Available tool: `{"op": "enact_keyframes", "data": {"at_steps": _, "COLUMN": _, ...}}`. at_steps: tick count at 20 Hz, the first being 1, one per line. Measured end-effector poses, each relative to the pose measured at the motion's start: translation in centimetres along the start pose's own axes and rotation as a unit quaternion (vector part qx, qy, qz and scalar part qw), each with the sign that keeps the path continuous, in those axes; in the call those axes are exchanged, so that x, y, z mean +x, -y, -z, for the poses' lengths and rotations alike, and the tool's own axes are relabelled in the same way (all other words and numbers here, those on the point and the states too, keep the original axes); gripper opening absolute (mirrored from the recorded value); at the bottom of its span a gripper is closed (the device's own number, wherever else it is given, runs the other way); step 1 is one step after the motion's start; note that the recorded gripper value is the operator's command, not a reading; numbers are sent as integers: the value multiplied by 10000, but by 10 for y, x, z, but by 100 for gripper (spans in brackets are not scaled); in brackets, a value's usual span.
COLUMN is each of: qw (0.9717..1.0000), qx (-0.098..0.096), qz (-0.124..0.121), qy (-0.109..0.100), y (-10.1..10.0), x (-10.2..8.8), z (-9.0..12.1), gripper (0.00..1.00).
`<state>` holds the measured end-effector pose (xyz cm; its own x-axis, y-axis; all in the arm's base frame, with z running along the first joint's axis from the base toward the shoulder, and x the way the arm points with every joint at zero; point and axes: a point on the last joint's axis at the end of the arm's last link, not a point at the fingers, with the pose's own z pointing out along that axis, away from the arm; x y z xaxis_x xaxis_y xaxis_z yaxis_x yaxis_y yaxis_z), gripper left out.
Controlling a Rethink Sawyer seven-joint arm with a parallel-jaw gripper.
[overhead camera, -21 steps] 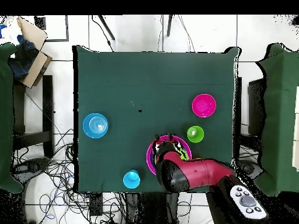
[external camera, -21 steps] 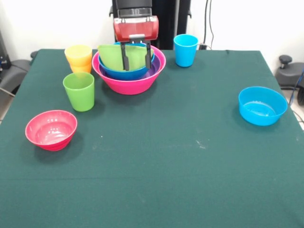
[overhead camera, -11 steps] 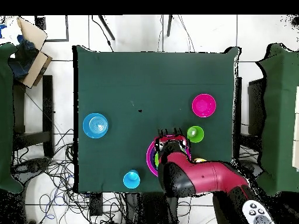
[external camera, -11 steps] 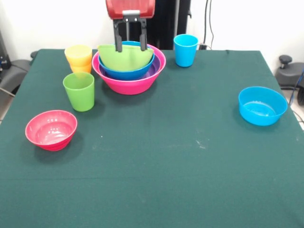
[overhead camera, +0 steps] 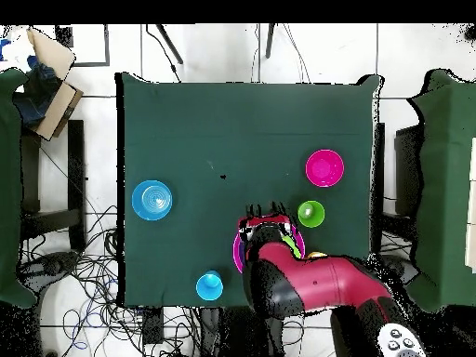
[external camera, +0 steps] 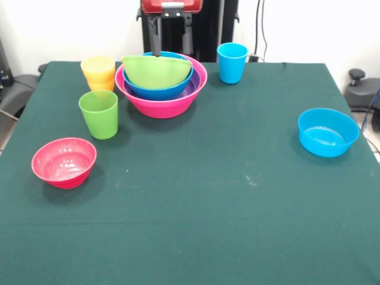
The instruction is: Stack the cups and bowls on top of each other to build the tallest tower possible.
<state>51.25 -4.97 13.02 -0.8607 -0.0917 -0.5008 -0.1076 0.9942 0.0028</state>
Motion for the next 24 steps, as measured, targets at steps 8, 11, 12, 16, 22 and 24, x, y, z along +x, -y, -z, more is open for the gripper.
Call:
{"op": "enact_keyframes", "data": {"at_steps": 8, "qw": 10000, "qx": 29, "qz": 35, "qy": -2, "y": -2, "x": 1, "z": 12, "gripper": 100}}
{"op": "enact_keyframes", "data": {"at_steps": 11, "qw": 9999, "qx": 106, "qz": -107, "qy": -51, "y": 6, "x": 6, "z": 28, "gripper": 100}}
{"op": "enact_keyframes", "data": {"at_steps": 12, "qw": 9998, "qx": 125, "qz": -141, "qy": -69, "y": 8, "x": 7, "z": 31, "gripper": 100}}
{"op": "enact_keyframes", "data": {"at_steps": 16, "qw": 9989, "qx": 247, "qz": -325, "qy": -221, "y": 17, "x": 23, "z": 56, "gripper": 100}}
{"op": "enact_keyframes", "data": {"at_steps": 22, "qw": 9989, "qx": 201, "qz": -200, "qy": -384, "y": -1, "x": 38, "z": 60, "gripper": 100}}
{"op": "enact_keyframes", "data": {"at_steps": 24, "qw": 9987, "qx": 124, "qz": -51, "qy": -491, "y": -15, "x": 45, "z": 54, "gripper": 100}}
